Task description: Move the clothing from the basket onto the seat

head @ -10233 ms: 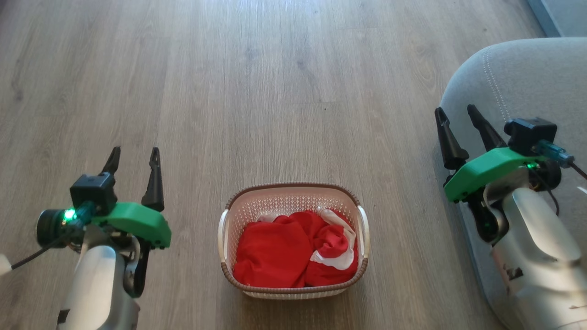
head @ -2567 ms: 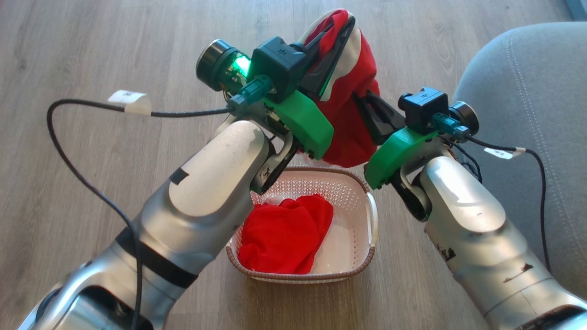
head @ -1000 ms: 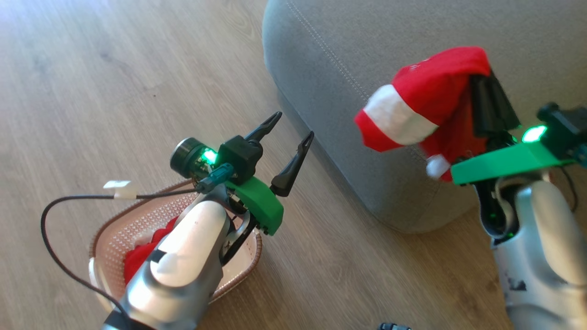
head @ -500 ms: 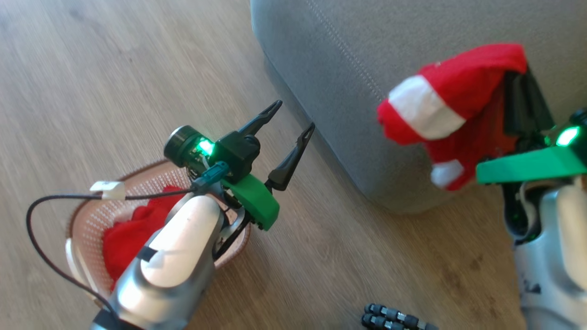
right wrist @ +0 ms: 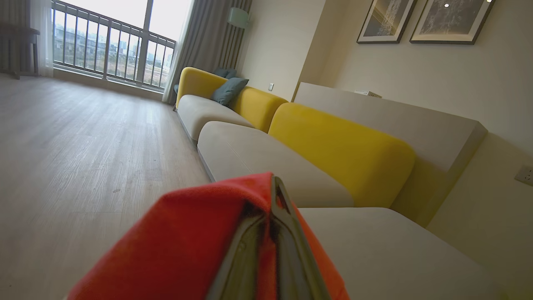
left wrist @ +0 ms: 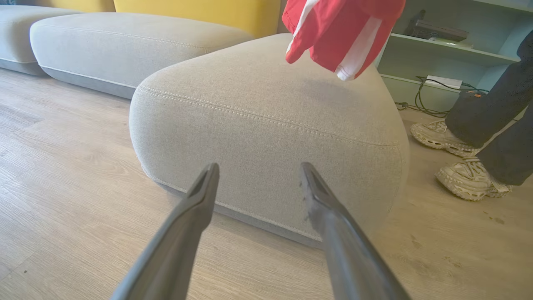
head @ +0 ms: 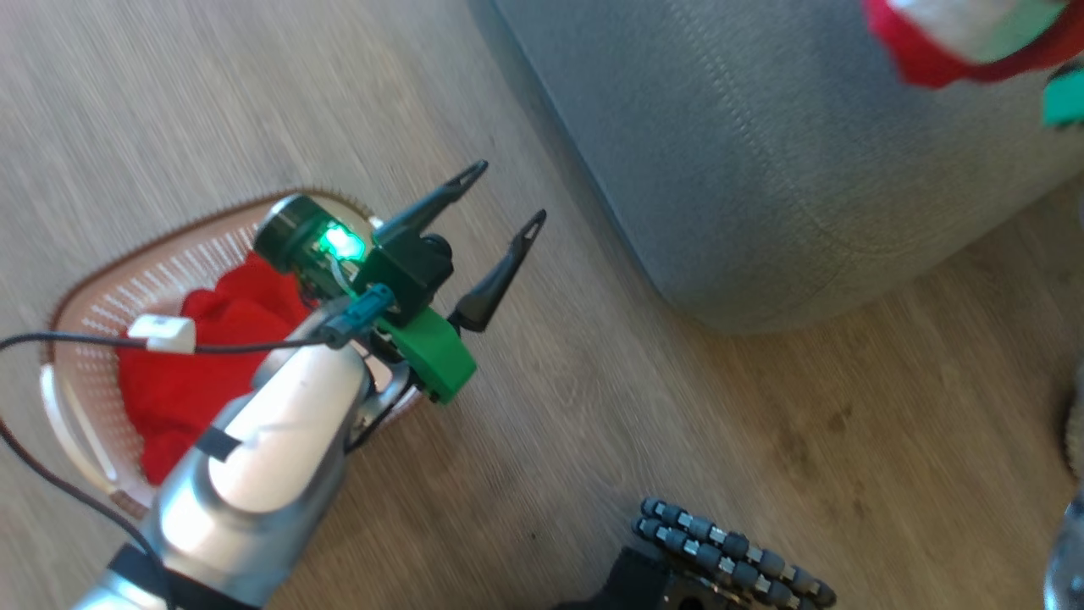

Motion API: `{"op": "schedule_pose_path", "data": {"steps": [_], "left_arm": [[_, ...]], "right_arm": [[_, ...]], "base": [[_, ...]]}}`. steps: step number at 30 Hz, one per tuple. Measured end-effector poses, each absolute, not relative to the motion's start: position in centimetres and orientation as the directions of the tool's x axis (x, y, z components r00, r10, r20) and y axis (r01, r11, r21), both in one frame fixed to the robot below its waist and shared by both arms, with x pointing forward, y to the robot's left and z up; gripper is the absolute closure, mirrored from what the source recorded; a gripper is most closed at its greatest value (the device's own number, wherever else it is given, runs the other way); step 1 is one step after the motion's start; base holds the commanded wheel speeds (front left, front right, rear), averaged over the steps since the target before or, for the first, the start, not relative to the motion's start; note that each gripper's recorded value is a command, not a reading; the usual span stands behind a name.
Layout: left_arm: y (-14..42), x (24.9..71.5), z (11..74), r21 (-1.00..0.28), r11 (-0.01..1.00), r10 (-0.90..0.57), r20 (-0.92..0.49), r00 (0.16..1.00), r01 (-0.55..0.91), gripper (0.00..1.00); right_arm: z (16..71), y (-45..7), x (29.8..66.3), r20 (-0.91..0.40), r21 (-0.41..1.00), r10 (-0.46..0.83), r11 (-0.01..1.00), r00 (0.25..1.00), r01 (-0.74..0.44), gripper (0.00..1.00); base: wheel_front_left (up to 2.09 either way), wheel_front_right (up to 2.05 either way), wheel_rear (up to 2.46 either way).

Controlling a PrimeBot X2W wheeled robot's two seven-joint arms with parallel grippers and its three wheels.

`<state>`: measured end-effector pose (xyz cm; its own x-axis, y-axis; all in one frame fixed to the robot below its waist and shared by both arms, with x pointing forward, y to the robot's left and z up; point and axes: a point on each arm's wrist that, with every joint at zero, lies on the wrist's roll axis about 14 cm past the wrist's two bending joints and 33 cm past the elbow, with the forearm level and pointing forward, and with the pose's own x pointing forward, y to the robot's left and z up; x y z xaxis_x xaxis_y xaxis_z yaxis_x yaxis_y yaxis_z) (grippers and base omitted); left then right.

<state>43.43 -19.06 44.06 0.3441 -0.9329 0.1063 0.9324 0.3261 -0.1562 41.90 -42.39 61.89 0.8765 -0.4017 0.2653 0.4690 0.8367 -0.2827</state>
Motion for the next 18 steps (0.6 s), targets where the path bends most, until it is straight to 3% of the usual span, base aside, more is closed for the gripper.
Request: {"op": "schedule_pose_path", "data": {"steps": [10,18], "left_arm": [[-17.8,45.5,38.2,-0.209,0.345,-0.929,0.061,0.364,0.915,0.00],[-15.5,46.9,34.6,-0.242,0.395,-0.911,0.019,0.411,0.886,0.00]], "right_arm": [[60.8,-47.1,48.6,0.195,-0.414,-0.458,0.764,0.868,0.496,1.00],[61.7,-50.5,52.8,0.222,-0.450,-0.513,0.701,0.829,0.554,1.00]], "base": [[0.00,0.00,0.00],[0.00,0.00,0.00]]}}
